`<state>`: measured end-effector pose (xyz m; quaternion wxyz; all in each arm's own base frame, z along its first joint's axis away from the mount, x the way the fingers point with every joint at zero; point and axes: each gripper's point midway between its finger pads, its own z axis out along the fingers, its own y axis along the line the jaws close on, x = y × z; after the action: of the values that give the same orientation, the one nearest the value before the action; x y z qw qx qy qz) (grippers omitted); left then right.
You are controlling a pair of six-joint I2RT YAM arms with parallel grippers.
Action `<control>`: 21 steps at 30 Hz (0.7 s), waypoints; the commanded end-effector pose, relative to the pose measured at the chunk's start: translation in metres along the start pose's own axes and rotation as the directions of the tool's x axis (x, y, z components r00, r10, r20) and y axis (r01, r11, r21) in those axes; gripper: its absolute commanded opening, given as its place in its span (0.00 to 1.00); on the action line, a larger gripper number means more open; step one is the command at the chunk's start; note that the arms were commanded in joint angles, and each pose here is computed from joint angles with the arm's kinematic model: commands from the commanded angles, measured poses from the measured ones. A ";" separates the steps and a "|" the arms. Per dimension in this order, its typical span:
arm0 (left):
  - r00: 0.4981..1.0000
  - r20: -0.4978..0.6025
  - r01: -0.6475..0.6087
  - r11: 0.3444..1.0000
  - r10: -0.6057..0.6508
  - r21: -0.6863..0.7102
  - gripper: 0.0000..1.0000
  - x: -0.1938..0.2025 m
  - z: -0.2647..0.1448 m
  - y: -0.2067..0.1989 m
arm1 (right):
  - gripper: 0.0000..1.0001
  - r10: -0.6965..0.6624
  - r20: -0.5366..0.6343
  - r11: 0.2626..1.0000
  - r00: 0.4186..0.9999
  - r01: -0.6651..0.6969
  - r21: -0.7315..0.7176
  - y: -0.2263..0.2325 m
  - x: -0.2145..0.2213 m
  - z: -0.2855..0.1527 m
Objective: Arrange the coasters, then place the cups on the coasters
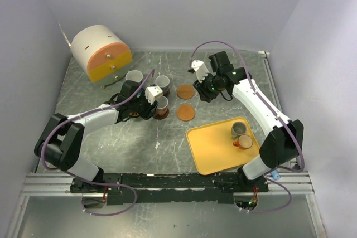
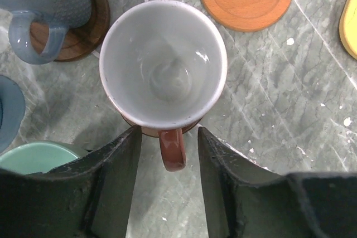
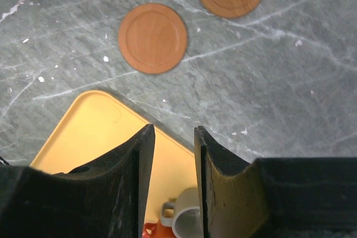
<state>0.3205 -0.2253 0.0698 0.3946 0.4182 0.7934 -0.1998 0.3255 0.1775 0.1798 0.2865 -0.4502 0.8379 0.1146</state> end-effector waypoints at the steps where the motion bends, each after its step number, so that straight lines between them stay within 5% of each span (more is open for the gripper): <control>1: 0.997 0.070 -0.045 0.999 0.045 -0.005 0.59 -0.029 -0.013 0.005 | 0.35 0.073 0.031 0.996 0.997 -0.075 0.054 -0.019 0.012 -0.017; 5: 0.995 0.079 -0.064 0.998 0.063 0.013 0.65 -0.037 -0.023 0.008 | 0.36 0.126 0.012 0.984 0.992 -0.127 0.127 -0.032 0.038 -0.027; 11: 0.992 0.063 -0.117 0.991 0.113 0.064 0.98 -0.039 -0.042 0.009 | 0.37 0.175 -0.036 0.963 0.984 -0.163 0.215 -0.040 0.072 -0.041; 21: 0.982 0.078 -0.167 0.985 0.170 -0.049 1.00 -0.054 -0.085 0.035 | 0.39 0.209 -0.075 0.911 0.975 -0.167 0.377 -0.058 0.108 -0.071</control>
<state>0.3254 -0.1874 0.1321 0.4181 0.4578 0.7622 -0.1862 0.3043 0.0576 0.1832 0.3193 -0.3210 0.8916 -0.0055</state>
